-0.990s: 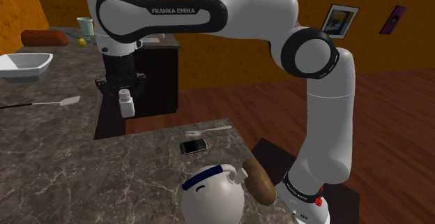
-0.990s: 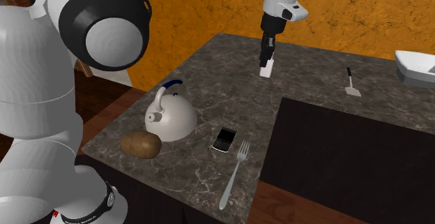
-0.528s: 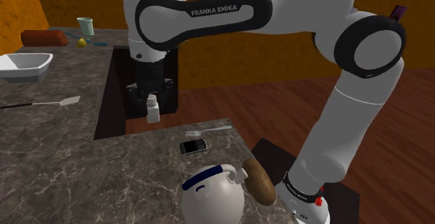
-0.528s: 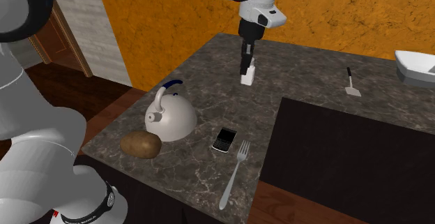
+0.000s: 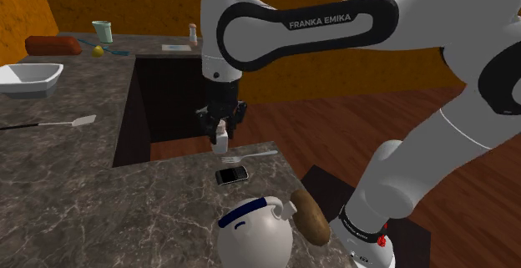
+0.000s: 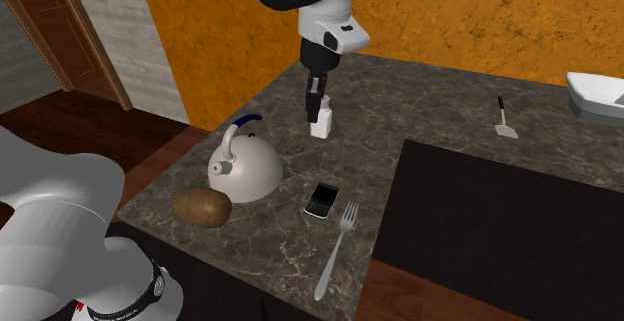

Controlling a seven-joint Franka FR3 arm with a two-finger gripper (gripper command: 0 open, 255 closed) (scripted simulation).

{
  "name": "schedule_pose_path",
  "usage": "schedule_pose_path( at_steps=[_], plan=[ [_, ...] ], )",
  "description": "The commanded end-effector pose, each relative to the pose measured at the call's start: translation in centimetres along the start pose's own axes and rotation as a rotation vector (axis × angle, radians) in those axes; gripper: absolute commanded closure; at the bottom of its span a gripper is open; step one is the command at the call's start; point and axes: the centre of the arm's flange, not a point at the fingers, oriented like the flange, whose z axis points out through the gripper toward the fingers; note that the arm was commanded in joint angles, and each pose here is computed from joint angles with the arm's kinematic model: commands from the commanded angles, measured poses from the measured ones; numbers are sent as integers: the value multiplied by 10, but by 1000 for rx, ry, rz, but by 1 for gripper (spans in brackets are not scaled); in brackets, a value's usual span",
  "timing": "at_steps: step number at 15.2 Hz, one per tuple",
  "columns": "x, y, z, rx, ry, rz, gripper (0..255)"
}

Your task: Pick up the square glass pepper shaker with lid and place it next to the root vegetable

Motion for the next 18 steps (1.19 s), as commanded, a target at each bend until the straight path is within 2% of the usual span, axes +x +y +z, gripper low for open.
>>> schedule_pose_path(
  at_steps=[1, 12, 18],
  plan=[
    [-19, 18, 4, 1, 0, 0, 255],
    [-128, 122, 10, 1, 0, 0, 255],
    [-125, 123, 41, 1, 0, 0, 255]
  ],
)
